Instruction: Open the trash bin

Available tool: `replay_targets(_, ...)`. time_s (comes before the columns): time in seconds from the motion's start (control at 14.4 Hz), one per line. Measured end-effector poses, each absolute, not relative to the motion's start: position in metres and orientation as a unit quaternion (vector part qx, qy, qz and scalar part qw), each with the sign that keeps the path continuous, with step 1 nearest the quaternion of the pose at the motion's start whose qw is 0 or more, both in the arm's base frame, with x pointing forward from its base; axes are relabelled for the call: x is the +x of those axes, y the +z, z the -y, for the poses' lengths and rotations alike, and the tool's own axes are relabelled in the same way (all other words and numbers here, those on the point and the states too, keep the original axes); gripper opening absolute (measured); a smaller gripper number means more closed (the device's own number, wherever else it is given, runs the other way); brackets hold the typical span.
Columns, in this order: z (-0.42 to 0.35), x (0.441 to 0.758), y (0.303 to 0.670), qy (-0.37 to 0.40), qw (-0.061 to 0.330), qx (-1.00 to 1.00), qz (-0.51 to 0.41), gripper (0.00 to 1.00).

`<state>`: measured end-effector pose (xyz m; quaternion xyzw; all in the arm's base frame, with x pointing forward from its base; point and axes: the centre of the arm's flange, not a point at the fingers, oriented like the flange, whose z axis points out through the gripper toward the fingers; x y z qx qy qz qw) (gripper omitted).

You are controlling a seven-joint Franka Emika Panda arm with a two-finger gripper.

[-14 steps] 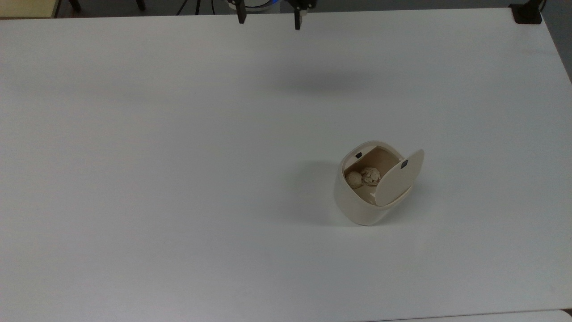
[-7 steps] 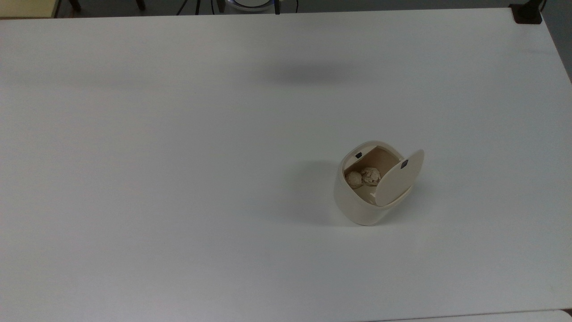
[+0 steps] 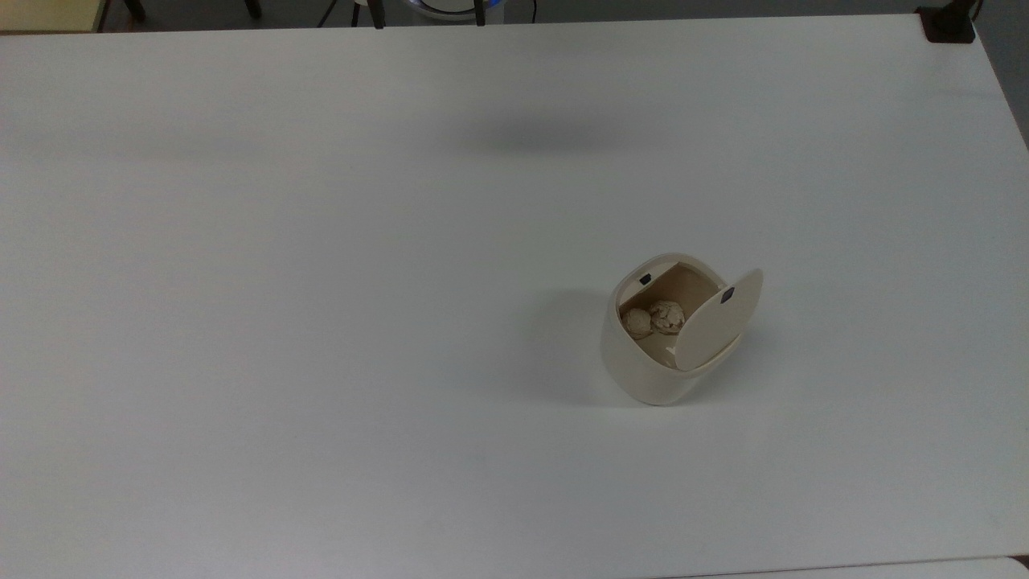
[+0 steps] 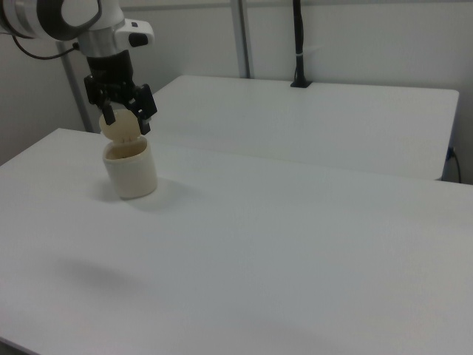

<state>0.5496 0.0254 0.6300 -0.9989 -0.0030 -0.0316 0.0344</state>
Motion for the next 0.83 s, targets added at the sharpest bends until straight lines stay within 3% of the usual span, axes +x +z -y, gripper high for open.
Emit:
replay_targets(0.28, -0.025, 0.56, 0.631, -0.064, 0.034, -0.997, -0.006, 1.0)
replay_targets(0.83, -0.023, 0.562, 0.627, -0.066, -0.021, -0.997, -0.016, 1.0)
